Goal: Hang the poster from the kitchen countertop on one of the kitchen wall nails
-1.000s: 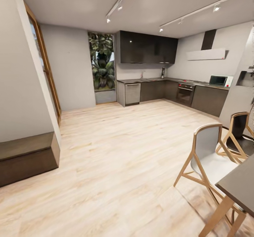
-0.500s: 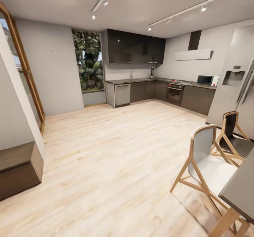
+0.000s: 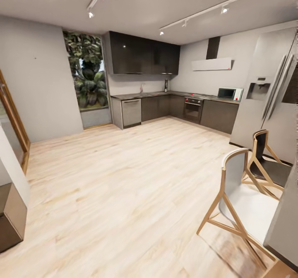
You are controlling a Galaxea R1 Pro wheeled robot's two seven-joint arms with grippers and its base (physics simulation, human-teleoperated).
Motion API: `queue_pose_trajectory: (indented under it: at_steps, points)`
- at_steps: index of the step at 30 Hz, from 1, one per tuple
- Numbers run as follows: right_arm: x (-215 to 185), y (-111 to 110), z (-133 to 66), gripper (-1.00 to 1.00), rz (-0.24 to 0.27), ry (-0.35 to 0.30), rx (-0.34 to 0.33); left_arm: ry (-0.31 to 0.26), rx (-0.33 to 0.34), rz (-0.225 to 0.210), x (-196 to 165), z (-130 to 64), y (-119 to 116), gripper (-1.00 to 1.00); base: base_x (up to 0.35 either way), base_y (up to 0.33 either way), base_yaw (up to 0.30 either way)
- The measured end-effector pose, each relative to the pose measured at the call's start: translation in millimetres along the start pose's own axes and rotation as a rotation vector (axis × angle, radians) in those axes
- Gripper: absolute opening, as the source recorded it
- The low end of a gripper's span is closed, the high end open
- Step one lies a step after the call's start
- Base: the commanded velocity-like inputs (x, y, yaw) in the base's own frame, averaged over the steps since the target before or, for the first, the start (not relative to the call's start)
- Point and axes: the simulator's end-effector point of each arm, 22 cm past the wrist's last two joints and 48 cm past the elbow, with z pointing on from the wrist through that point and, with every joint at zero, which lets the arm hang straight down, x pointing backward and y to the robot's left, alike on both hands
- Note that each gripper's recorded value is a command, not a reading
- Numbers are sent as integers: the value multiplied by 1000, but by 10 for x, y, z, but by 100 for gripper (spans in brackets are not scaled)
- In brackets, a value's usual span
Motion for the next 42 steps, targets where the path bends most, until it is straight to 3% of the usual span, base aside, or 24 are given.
queue_pose_trajectory:
  at_steps: [42]
  points:
    - [-1, 0, 0, 100, 0, -1, 0, 0, -1, -1, 0, 0, 5, 100, 337, 112, -31]
